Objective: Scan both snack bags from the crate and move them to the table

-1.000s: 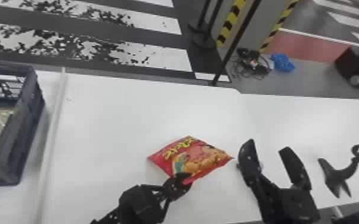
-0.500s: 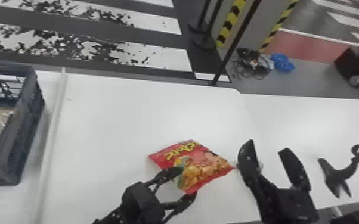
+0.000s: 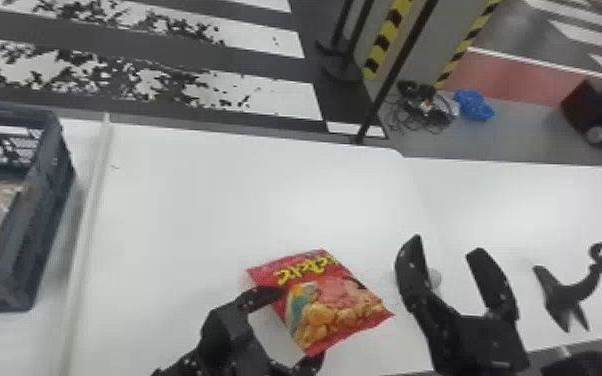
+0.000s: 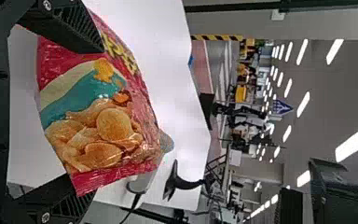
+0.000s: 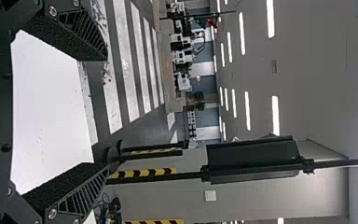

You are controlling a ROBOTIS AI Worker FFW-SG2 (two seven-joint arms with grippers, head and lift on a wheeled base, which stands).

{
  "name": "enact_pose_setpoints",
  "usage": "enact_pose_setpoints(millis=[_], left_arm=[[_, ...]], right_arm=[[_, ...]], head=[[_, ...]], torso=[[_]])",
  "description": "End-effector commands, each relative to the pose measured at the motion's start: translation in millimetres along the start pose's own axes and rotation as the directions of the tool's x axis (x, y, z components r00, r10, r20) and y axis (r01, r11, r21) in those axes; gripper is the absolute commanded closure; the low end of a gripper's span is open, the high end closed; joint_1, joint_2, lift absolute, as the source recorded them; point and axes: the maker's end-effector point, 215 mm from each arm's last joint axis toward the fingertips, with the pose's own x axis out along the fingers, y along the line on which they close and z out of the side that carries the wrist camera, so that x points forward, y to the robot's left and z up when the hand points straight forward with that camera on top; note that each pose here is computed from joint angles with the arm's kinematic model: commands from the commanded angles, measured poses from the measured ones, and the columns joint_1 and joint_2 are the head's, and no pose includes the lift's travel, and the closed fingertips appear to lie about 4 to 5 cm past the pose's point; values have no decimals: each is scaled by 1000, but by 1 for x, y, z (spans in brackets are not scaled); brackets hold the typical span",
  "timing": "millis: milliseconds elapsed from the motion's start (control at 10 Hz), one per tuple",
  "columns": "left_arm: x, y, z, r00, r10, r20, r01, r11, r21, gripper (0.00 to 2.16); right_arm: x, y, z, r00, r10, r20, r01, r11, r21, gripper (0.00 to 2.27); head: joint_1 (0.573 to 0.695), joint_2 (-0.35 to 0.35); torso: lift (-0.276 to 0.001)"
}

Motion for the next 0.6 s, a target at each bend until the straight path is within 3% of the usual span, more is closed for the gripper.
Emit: enact_pose_setpoints(millis=[0, 100, 200, 300, 400, 500], left_arm=[[-5, 14, -8, 1000, 18, -21, -19, 998, -54, 70], [-8, 22, -22, 997, 42, -61, -48, 995, -91, 70], [-11, 33, -33, 993, 79, -92, -93, 982, -163, 70], [-13, 30, -63, 977, 47, -208, -99, 964, -247, 70], [-11, 28, -62, 977, 44, -207, -100, 957, -271, 70], [-16, 8, -62, 973, 6, -233, -85, 941, -329, 70]], right_arm=[[0, 1, -1, 1000, 3, -2, -3, 1000, 2, 124], [-1, 3, -3, 1000, 5, -6, -5, 1000, 7, 124], [-1, 5, -4, 1000, 7, -9, -7, 1000, 8, 124], [-2, 7, -5, 1000, 11, -9, -11, 1000, 7, 124], [-2, 7, -5, 1000, 10, -11, -10, 1000, 8, 124], [-3, 6, -6, 1000, 9, -12, -8, 1000, 8, 124]], head=[[695, -350], [695, -350], [695, -350], [695, -350], [695, -350], [695, -350]], torso=[[-87], [-87], [-87], [-87], [-87], [-87]])
